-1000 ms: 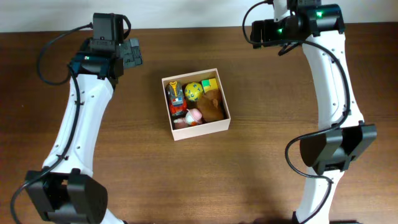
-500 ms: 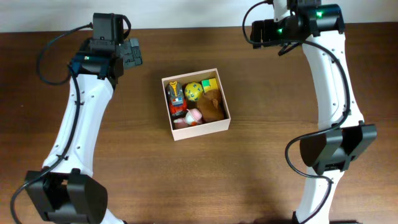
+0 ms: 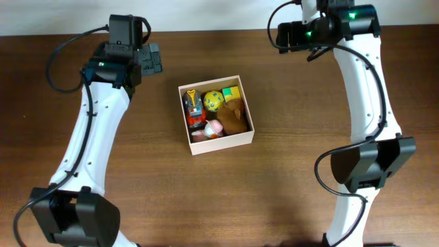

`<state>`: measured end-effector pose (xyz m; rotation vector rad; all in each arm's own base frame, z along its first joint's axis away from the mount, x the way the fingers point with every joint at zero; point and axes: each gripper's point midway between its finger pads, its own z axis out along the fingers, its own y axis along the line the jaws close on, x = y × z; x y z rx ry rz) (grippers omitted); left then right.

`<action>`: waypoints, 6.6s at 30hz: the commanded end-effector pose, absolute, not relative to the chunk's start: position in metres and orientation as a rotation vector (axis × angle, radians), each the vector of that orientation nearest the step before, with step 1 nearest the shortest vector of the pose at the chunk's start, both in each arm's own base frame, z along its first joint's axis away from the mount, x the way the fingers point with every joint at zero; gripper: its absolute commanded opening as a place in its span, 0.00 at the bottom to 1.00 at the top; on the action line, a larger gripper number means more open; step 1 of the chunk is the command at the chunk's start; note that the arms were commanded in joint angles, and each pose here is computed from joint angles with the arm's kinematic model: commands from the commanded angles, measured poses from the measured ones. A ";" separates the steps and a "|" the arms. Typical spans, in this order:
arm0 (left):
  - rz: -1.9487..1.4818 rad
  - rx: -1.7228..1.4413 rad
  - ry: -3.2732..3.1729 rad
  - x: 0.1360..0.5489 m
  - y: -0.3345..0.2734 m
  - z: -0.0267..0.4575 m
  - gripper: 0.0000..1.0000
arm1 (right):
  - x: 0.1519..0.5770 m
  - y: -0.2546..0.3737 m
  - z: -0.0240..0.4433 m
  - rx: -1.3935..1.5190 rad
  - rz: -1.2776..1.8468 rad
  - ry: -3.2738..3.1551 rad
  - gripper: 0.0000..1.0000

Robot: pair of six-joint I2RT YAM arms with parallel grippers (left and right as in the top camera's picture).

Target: Pack container

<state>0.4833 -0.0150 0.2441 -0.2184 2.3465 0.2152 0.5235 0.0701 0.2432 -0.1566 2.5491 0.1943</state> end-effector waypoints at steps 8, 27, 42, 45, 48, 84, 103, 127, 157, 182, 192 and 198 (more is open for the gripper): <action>0.212 -0.243 2.312 0.481 -0.012 0.258 0.99 | 0.549 0.069 0.288 -0.155 0.200 2.353 0.99; 0.212 -0.243 2.314 0.481 -0.012 0.258 0.99 | 0.421 0.060 0.525 -0.403 -0.003 1.770 0.99; 0.212 -0.243 2.314 0.481 -0.012 0.258 0.99 | 0.262 0.042 0.524 -0.378 -0.027 1.686 0.99; 0.212 -0.243 2.314 0.481 -0.012 0.258 0.99 | 0.238 0.037 0.496 -0.362 -0.041 1.657 0.99; 0.212 -0.243 2.314 0.481 -0.012 0.258 0.99 | 0.222 0.030 0.468 -0.336 -0.066 1.605 0.99; 0.212 -0.243 2.314 0.481 -0.012 0.258 0.99 | 0.238 0.017 0.241 -0.272 -0.130 1.457 0.99; 0.212 -0.243 2.313 0.481 -0.012 0.258 0.99 | 0.243 0.017 0.204 -0.216 -0.066 1.466 0.99; 0.212 -0.243 2.314 0.481 -0.012 0.258 0.99 | 0.246 0.017 0.175 -0.190 -0.026 1.557 0.99; 0.212 -0.243 2.314 0.481 -0.012 0.258 0.99 | 0.245 0.017 0.158 -0.192 -0.019 1.627 0.99; 0.214 -0.246 2.314 0.481 -0.011 0.258 0.99 | 0.245 0.017 0.158 -0.192 -0.019 1.627 0.99; 0.190 -0.262 2.182 0.449 -0.002 0.325 0.99 | 0.245 0.017 0.158 -0.192 -0.019 1.627 0.99; 0.132 -0.284 1.995 0.384 0.007 0.409 0.99 | 0.245 0.017 0.158 -0.192 -0.019 1.627 0.99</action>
